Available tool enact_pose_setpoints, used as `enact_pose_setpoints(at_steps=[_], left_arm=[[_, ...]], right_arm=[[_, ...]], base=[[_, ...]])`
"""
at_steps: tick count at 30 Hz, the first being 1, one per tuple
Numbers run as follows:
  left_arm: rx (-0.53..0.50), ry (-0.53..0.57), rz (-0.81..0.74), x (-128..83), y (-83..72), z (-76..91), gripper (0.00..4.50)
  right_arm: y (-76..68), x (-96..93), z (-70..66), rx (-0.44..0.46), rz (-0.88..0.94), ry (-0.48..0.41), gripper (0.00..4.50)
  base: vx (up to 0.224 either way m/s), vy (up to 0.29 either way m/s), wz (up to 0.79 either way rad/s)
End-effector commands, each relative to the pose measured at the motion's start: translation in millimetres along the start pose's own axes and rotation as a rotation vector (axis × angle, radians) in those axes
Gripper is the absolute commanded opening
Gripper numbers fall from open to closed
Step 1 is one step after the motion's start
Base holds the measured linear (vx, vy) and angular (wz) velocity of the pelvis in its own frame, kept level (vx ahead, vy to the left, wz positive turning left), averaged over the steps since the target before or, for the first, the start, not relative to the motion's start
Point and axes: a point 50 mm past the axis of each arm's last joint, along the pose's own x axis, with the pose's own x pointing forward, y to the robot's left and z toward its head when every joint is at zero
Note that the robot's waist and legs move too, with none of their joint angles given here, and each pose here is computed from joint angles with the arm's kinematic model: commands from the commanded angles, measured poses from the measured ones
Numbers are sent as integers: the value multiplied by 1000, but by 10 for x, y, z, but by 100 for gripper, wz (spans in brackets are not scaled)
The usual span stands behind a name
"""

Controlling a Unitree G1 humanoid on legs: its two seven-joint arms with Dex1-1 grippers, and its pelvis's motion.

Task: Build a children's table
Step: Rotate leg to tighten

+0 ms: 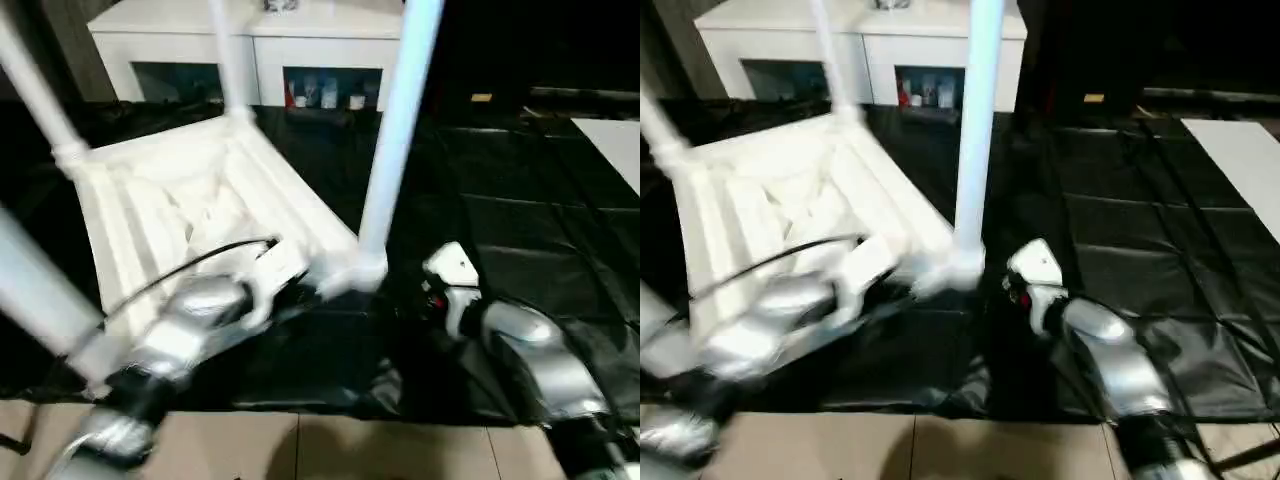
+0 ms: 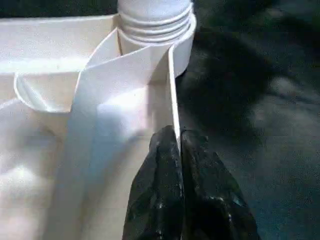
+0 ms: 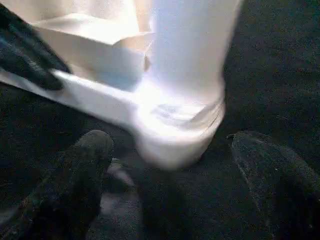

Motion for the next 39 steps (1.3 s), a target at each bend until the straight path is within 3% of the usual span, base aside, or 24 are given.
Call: enact_pose_setpoints(at_steps=[1,11,20,26,39], left_arm=[[14,20,-167,169,-201,0,0],[23,31,-156,158,-182,3,0],[23,39,-134,136,-147,-18,0],[25,45,-128,135,-139,-30,0],[20,54,-118,143,-143,-52,0]], right_arm=[[54,42,91,-14,66,-24,417],[38,69,89,-19,152,13,417],[55,60,36,-7,175,30,352],[65,63,9,-12,186,43,286],[111,122,-80,39,149,47,264]], base=[[0,0,0],[0,0,0],[0,0,0],[0,0,0],[0,0,0]])
